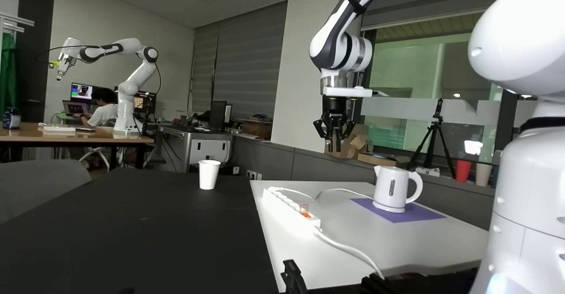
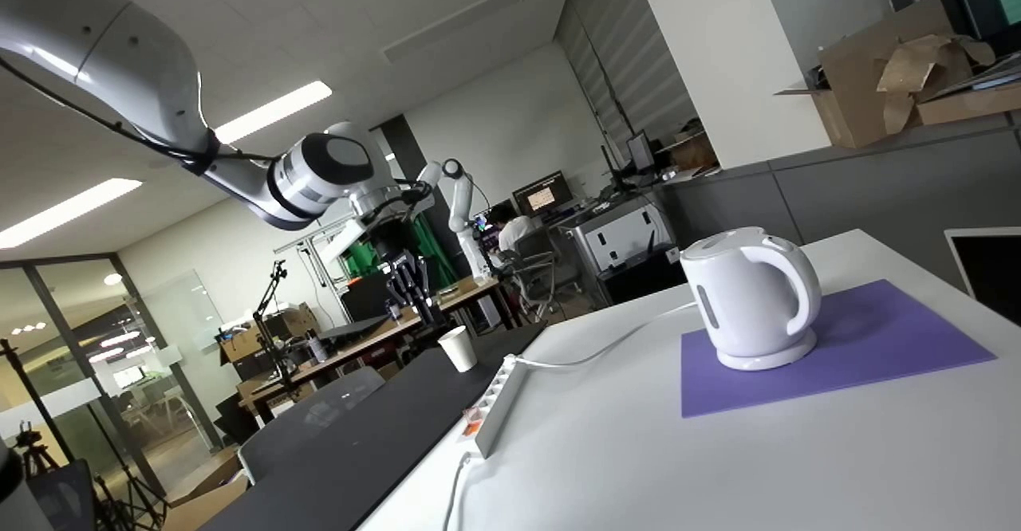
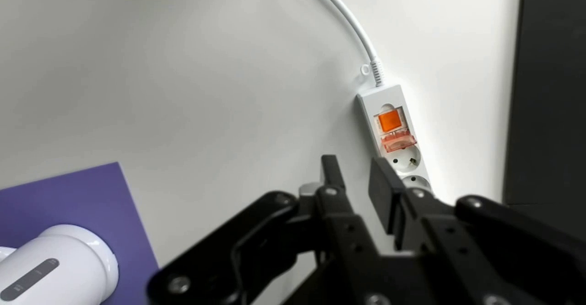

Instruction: Turn on the extension cable

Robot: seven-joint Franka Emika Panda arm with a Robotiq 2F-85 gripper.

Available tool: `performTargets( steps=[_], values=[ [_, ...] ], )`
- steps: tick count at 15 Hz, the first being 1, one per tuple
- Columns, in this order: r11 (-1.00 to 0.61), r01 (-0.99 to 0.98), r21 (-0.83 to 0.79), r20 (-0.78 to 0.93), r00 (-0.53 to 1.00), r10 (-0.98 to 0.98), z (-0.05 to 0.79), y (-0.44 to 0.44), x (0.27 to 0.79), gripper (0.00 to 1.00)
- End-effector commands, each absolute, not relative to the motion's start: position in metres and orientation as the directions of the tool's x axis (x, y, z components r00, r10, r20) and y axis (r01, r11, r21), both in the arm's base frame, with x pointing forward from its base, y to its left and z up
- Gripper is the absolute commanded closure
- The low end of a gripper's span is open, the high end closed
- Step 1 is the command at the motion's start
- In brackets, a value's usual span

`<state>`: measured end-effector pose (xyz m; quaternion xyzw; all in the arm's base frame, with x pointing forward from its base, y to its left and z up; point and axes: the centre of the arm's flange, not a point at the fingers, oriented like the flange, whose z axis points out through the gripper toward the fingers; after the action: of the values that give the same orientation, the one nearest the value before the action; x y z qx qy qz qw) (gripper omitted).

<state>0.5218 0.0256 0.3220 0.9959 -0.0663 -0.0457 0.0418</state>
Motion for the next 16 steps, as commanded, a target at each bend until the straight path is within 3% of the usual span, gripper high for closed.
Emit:
performTargets(
  steps=[1, 13, 14, 16],
  values=[
    [-0.988, -0.128, 0.089, -0.086, 0.987, -0.136, 0.3221, 0.0257, 0.5218, 0.75],
    [-0.988, -0.128, 0.089, -0.086, 0.987, -0.135, 0.3221, 0.0259, 0.5218, 0.75],
    [-0.988, -0.128, 0.089, -0.086, 0.987, -0.135, 0.3221, 0.0259, 0.5218, 0.94],
    [-0.988, -0.136, 0.079, -0.086, 0.986, -0.143, 0.3179, 0.0251, 0.5279, 1.0]
  ],
)
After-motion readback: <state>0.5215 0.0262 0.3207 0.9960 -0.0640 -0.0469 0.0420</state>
